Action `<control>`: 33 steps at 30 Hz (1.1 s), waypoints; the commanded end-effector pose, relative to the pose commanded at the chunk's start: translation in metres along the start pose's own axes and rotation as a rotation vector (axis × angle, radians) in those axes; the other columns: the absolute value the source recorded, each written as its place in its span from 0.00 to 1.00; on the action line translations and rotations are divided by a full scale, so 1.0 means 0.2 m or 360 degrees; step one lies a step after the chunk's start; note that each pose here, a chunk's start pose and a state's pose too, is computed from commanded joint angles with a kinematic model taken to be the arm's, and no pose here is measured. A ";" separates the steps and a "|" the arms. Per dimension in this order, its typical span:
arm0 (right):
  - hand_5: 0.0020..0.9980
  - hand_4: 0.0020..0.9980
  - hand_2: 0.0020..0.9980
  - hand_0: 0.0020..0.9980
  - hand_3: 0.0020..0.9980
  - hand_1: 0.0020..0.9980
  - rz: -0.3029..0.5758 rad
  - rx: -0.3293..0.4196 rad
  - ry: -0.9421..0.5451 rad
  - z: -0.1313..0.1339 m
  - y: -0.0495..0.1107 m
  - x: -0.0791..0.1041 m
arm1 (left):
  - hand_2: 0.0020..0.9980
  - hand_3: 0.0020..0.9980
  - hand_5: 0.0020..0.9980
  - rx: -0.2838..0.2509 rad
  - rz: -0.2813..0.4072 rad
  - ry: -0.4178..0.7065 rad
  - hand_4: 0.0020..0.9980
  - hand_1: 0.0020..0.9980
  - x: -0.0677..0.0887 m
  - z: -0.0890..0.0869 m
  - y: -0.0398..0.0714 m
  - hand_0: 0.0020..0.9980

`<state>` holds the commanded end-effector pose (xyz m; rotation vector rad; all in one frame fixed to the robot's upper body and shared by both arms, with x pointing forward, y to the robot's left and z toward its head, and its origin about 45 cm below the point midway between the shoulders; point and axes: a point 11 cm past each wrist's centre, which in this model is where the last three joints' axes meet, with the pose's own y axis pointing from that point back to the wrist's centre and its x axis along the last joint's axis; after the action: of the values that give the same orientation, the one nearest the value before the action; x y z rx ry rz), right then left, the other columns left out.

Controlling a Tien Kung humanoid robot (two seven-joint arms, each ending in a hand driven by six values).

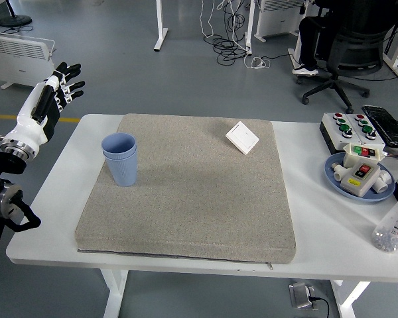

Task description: Push cup pick cup insert cup

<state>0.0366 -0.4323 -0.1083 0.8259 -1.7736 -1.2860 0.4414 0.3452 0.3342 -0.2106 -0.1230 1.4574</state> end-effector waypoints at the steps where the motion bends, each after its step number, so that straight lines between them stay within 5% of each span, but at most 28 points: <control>1: 0.49 0.08 0.67 0.76 0.56 0.64 -0.0001 0.0000 0.0002 0.00 0.00 0.00 | 0.96 0.87 1.00 -0.0026 0.0021 0.0103 0.64 0.88 0.00 -0.01 0.03 0.85; 7: 0.50 0.08 0.67 0.76 0.56 0.64 -0.0004 0.0003 -0.0008 0.00 0.00 0.00 | 0.96 0.87 1.00 -0.0106 0.0115 0.0629 0.63 0.88 -0.03 -0.10 0.20 0.85; 12: 0.50 0.08 0.67 0.76 0.56 0.64 0.0000 0.0001 -0.0005 0.00 0.00 0.01 | 0.96 0.87 1.00 -0.0066 0.0237 0.0732 0.63 0.88 -0.04 -0.27 0.36 0.86; 17: 0.50 0.08 0.67 0.76 0.56 0.64 0.0010 -0.0009 0.0006 0.02 0.00 0.02 | 0.96 0.87 1.00 0.0074 0.0363 0.0754 0.62 0.88 -0.02 -0.48 0.54 0.86; 33: 0.51 0.08 0.67 0.76 0.56 0.64 0.0027 -0.0014 0.0047 0.02 0.00 0.04 | 0.96 0.86 1.00 0.0158 0.0488 0.0810 0.62 0.88 0.06 -0.59 0.63 0.86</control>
<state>0.0292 -0.4380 -0.1070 0.8195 -1.7472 -1.2634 0.3458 0.3625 0.1923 -0.5289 0.4100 1.6631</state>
